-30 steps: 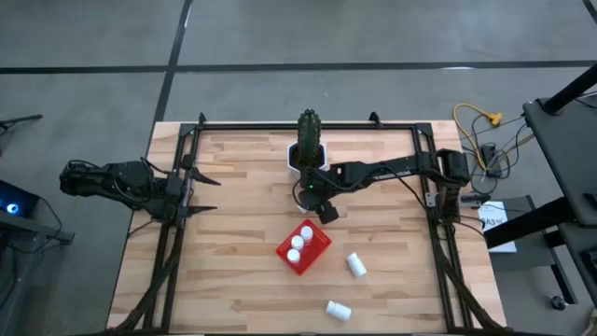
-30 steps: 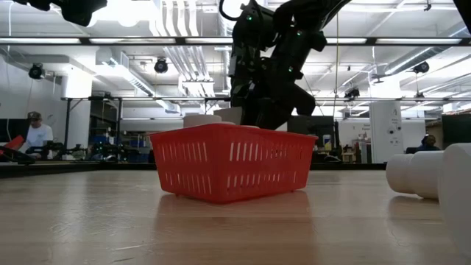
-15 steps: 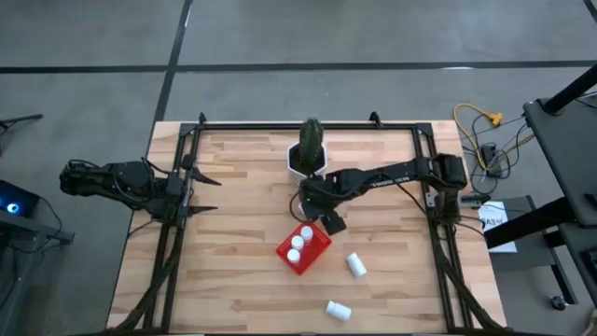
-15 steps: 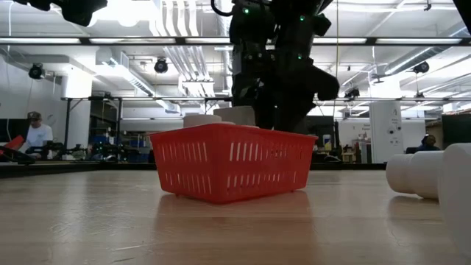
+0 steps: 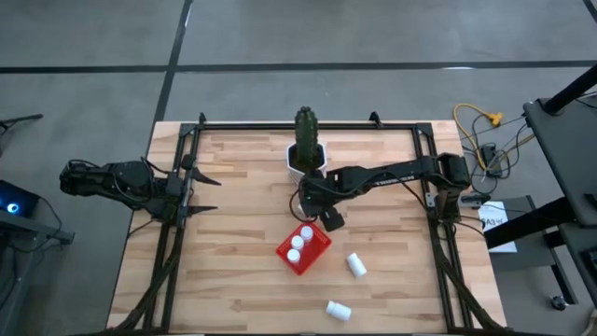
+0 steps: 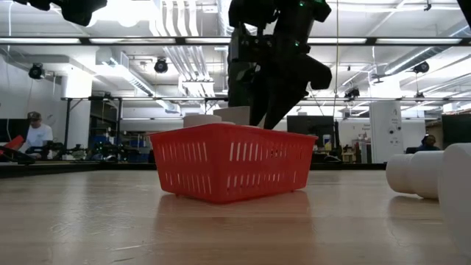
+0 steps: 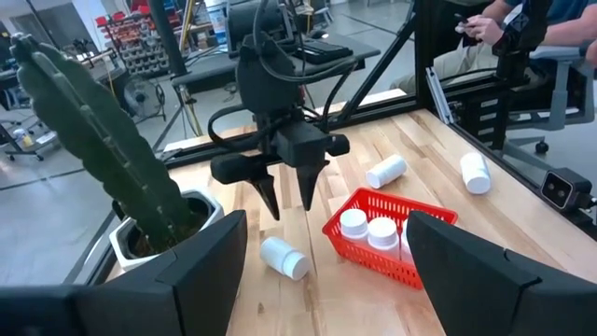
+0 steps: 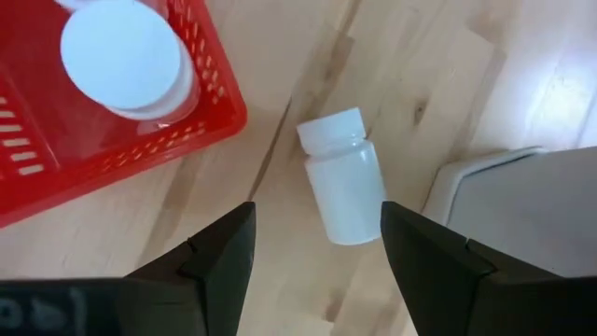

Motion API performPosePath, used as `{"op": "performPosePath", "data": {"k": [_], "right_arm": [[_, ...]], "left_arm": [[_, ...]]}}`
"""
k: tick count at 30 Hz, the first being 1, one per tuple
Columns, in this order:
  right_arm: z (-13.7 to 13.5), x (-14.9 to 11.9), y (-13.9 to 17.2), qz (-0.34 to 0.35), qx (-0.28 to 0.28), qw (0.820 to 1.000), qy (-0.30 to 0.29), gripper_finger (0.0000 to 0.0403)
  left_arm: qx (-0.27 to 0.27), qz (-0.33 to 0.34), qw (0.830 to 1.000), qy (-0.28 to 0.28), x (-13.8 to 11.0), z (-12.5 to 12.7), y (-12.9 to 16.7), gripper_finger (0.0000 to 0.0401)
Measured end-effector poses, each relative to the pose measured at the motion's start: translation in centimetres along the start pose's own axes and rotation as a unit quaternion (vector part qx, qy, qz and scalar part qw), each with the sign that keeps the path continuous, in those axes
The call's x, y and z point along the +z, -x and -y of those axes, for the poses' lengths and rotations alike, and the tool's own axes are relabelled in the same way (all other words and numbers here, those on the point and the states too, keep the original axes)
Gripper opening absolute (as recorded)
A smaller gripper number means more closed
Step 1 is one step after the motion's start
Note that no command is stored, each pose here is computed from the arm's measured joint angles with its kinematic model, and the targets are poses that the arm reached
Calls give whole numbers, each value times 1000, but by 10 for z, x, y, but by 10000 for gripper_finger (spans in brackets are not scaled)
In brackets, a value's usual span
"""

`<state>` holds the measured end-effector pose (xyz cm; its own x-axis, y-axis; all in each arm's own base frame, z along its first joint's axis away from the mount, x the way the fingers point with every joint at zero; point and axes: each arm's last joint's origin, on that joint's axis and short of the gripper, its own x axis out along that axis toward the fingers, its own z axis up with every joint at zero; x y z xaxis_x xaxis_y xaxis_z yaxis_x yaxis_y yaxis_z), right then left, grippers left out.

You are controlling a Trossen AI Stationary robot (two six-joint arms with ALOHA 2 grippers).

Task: Pick and place pill bottles into a basket
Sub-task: Put the white pill bottle into the red bin

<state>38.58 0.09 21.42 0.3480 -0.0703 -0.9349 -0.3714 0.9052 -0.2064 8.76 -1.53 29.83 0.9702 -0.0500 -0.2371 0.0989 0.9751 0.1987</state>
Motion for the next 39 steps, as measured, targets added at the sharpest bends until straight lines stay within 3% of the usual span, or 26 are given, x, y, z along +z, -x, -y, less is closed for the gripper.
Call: {"op": "performPosePath", "data": {"k": [13, 29, 39], "right_arm": [[-6, 2, -1, 12, 22, 996, 84, 219], [-7, -3, -35, -53, 7, 983, 176, 219], [-6, -3, -37, -63, -8, 980, 187, 219]], "left_arm": [[-1, -2, 1000, -5, 0, 0, 0, 277], [-1, -3, 1000, -6, -1, 0, 0, 277], [-1, -3, 1000, -5, -1, 0, 0, 277]]}}
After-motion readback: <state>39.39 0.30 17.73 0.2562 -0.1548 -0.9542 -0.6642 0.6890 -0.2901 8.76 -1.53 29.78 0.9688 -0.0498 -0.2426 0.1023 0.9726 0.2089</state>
